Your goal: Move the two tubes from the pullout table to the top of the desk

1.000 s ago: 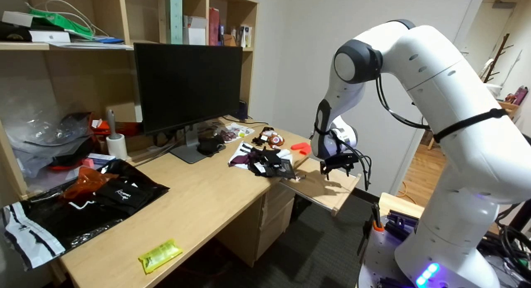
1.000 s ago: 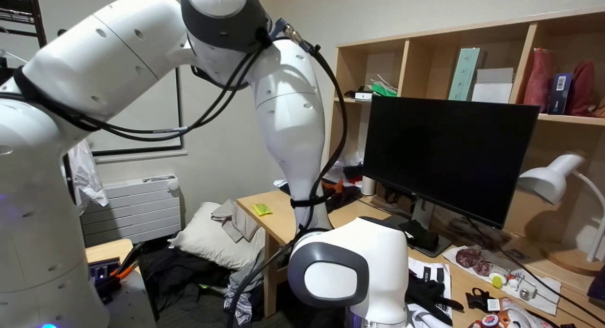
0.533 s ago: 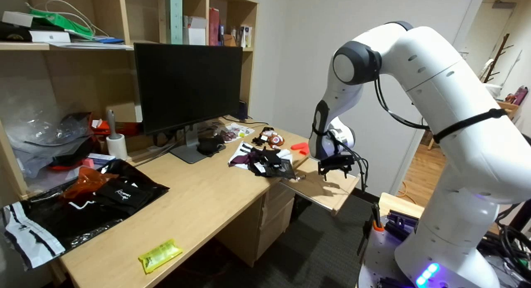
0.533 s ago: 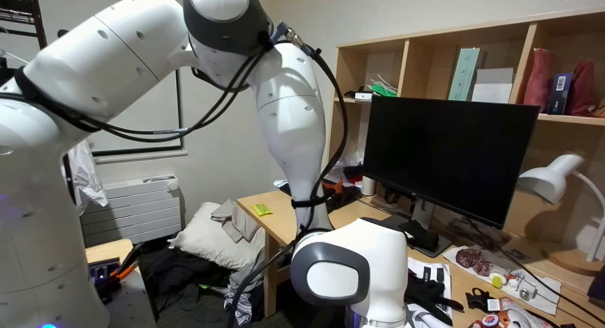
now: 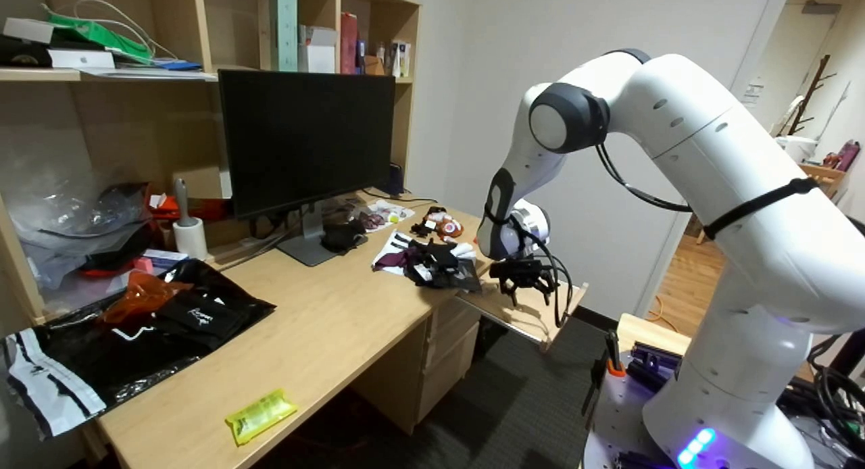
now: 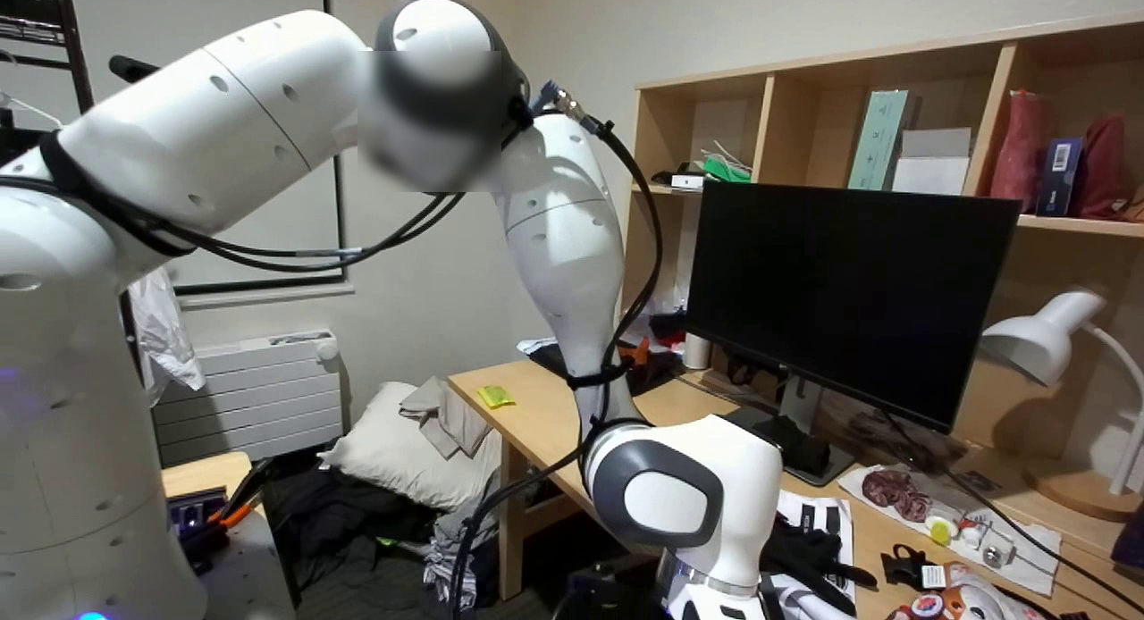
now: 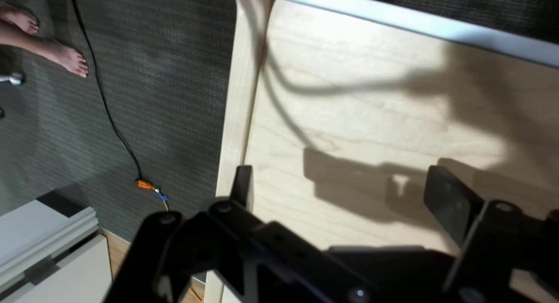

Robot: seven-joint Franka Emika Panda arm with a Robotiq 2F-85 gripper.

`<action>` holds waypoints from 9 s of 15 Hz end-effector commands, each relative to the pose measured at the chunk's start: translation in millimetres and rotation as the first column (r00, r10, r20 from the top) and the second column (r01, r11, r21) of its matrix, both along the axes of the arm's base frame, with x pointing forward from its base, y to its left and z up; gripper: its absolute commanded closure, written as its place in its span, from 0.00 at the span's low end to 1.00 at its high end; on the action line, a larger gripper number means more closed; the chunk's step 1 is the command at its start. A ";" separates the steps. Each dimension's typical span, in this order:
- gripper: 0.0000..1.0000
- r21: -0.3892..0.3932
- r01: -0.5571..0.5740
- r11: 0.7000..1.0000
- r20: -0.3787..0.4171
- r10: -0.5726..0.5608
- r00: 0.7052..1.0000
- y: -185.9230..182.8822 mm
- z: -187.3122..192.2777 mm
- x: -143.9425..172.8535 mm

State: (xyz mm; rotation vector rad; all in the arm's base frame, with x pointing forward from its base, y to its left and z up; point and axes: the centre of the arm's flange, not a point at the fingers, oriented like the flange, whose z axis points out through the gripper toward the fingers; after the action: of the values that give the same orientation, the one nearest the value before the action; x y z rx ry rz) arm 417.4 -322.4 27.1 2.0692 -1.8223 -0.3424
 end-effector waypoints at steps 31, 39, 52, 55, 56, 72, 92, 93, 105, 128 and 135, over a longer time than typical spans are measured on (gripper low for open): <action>0.00 -0.137 0.047 0.989 0.308 -0.003 0.951 -13.0 -24.2 60.7; 0.00 -0.088 0.055 0.995 0.290 -0.028 0.957 -10.4 -5.3 35.1; 0.00 0.022 0.262 0.965 0.023 -0.262 0.965 -73.9 -10.1 -59.8; 0.00 0.014 0.156 0.988 0.065 -0.156 0.986 -61.2 4.0 -46.7; 0.00 0.022 0.115 0.993 0.081 -0.116 0.990 -57.4 8.5 -41.0; 0.00 -0.033 0.318 0.947 0.209 -0.305 0.929 -59.0 12.0 -42.0; 0.00 -0.087 0.795 0.601 0.405 -0.707 0.579 -88.7 -3.0 -47.6; 0.00 -0.088 0.801 0.591 0.412 -0.711 0.570 -91.6 -5.2 -49.1; 0.61 -0.076 0.788 0.611 0.408 -0.702 0.584 -94.2 -23.8 -43.6; 0.87 -0.016 0.722 0.692 0.485 -0.626 0.611 -91.2 70.7 -18.9; 0.91 0.058 0.676 0.734 0.554 -0.587 0.590 -84.4 100.9 23.9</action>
State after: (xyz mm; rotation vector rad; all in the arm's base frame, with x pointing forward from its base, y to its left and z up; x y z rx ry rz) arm 413.8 -410.5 102.1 1.3005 -2.7774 0.2164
